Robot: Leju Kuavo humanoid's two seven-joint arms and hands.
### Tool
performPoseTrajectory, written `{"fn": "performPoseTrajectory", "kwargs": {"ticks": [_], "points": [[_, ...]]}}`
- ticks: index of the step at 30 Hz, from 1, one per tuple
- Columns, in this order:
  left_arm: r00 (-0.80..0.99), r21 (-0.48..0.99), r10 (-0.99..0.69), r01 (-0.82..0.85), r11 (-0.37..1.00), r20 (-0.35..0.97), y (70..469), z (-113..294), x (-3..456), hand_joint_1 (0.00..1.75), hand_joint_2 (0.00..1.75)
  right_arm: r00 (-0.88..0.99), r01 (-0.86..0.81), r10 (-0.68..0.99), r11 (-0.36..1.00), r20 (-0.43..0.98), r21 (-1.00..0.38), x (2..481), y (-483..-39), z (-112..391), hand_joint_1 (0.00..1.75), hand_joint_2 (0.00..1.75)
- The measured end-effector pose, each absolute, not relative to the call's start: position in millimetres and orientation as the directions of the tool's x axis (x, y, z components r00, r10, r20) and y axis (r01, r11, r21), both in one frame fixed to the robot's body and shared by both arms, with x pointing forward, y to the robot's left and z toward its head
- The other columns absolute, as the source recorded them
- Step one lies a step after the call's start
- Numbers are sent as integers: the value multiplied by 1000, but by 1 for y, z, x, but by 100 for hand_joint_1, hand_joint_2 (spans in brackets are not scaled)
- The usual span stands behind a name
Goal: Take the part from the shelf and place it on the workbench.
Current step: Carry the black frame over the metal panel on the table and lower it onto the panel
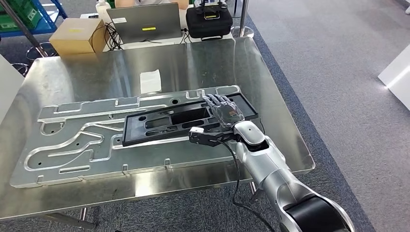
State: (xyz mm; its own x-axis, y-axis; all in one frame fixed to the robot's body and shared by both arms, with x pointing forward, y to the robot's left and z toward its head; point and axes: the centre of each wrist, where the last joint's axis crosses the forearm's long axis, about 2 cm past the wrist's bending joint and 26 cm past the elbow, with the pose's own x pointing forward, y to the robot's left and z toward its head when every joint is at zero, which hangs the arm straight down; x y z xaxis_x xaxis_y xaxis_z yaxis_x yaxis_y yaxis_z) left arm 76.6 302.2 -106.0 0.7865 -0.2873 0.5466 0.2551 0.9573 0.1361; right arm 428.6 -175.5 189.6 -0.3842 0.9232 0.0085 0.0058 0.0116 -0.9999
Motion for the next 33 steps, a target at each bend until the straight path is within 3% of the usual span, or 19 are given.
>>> {"fn": "performPoseTrajectory", "kwargs": {"ticks": [33], "points": [[793, 93, -228, 214, 972, 565, 302, -107, 70, 0, 0, -379, 7, 925, 47, 41, -999, 412, -185, 174, 0, 175]]}}
